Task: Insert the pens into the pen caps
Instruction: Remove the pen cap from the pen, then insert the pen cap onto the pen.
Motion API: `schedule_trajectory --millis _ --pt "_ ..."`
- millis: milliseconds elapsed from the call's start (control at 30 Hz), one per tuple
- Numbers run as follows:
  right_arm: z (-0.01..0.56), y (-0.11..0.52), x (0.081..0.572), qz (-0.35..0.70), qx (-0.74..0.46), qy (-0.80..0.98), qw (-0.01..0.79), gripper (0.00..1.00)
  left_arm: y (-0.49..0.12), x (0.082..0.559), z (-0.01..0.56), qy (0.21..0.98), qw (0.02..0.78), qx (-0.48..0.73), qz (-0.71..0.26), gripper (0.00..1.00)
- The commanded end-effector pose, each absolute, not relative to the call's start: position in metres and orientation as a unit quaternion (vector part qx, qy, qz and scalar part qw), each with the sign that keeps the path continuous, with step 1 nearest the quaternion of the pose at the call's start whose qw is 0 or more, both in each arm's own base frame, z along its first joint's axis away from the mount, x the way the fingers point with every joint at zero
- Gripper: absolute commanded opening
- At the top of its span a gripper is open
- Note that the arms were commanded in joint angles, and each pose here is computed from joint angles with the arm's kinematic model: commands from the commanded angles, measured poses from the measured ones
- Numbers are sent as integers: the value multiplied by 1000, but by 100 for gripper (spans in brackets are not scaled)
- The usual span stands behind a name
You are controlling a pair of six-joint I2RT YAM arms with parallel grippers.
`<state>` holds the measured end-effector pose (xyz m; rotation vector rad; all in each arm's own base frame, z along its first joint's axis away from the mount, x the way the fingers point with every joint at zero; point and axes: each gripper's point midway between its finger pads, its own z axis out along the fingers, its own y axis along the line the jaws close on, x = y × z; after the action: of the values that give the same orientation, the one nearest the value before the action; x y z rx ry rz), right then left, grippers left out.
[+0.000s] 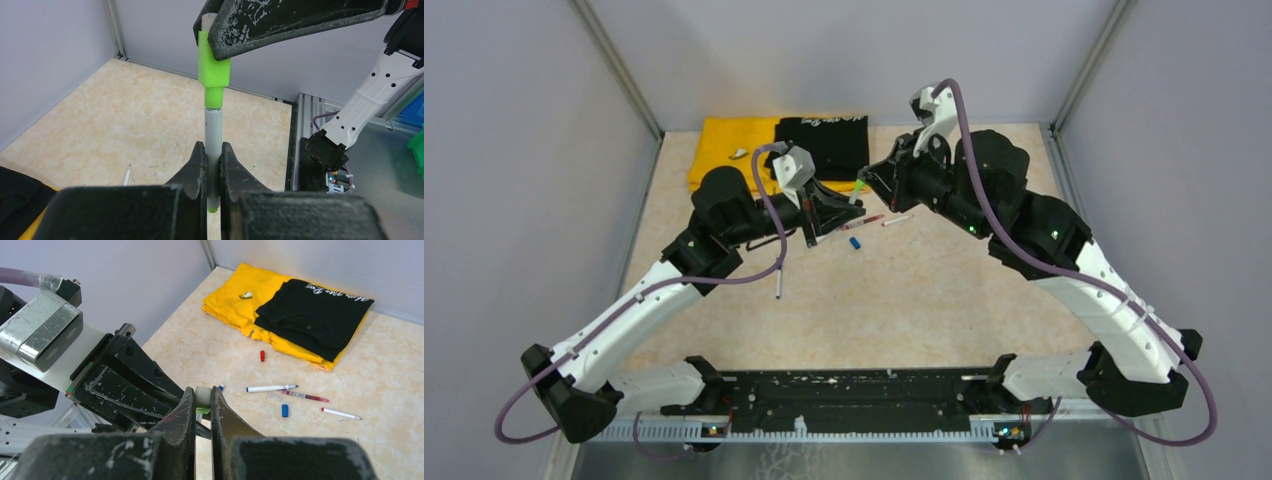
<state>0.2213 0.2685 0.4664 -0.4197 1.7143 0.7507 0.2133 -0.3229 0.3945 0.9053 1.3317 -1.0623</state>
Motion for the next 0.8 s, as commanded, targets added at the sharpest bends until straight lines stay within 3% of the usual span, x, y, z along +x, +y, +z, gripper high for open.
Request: schedule_trajectory --millis 0,333,767 --pt "522 208 233 278 -86 680 673 0 -322 207 395 562 564 393 -460 0" --pt "540 192 225 305 -51 641 703 0 -324 206 392 563 558 396 -464 0" --pt "513 274 210 388 -196 646 627 0 -326 200 398 550 554 403 -478 0"
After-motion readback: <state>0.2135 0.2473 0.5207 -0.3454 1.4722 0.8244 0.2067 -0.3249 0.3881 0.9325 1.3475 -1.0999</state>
